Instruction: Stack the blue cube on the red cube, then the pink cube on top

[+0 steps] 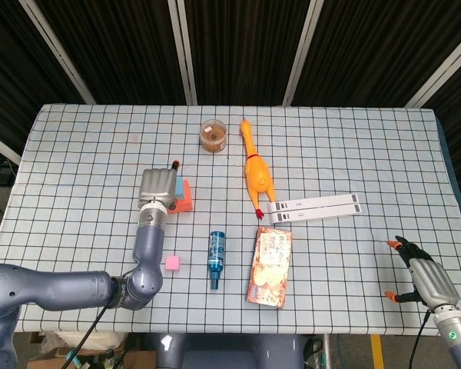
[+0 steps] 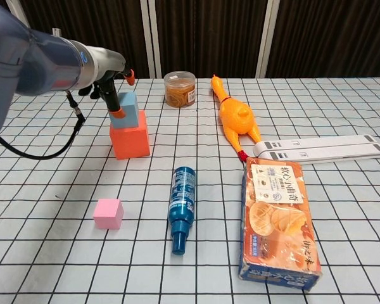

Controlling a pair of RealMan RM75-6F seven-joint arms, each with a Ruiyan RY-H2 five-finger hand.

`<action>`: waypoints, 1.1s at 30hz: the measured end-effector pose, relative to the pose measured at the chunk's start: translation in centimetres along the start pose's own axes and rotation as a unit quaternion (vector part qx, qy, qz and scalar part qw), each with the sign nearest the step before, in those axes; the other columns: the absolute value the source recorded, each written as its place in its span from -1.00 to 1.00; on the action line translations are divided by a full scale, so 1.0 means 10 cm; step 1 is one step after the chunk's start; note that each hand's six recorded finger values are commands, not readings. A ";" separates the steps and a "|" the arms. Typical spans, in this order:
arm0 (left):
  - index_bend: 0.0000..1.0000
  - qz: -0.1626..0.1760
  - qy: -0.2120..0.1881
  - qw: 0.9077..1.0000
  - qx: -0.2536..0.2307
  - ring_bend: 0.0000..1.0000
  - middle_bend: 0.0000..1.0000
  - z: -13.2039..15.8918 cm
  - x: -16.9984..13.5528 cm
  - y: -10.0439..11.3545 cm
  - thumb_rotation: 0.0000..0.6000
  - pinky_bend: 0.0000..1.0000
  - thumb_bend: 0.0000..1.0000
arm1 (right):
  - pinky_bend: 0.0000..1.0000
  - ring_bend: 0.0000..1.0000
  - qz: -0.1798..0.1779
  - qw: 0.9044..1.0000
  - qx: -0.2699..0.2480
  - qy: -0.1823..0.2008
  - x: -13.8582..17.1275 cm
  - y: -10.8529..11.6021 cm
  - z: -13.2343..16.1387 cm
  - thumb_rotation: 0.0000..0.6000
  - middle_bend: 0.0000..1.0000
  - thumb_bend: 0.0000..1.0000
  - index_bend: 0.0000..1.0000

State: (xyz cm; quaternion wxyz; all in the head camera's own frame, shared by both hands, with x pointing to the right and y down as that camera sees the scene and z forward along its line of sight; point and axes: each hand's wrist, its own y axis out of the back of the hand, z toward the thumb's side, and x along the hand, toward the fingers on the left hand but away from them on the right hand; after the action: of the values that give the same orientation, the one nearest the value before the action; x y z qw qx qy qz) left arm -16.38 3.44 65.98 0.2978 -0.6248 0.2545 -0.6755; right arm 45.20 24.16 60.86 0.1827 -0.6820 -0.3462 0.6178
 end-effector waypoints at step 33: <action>-0.53 -0.016 -0.213 0.977 0.004 0.59 0.89 -0.11 -1.12 -0.02 1.00 0.64 -0.55 | -0.75 -0.86 -0.010 1.000 0.004 -0.004 0.04 0.05 0.01 1.00 -0.93 -0.92 -0.69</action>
State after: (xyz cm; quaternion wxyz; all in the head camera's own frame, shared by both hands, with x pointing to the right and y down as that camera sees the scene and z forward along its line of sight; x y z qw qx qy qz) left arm -17.06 11.60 58.22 0.3367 -0.7574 0.1723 -0.5322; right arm 45.25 24.05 60.25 0.1901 -0.6754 -0.3514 0.6198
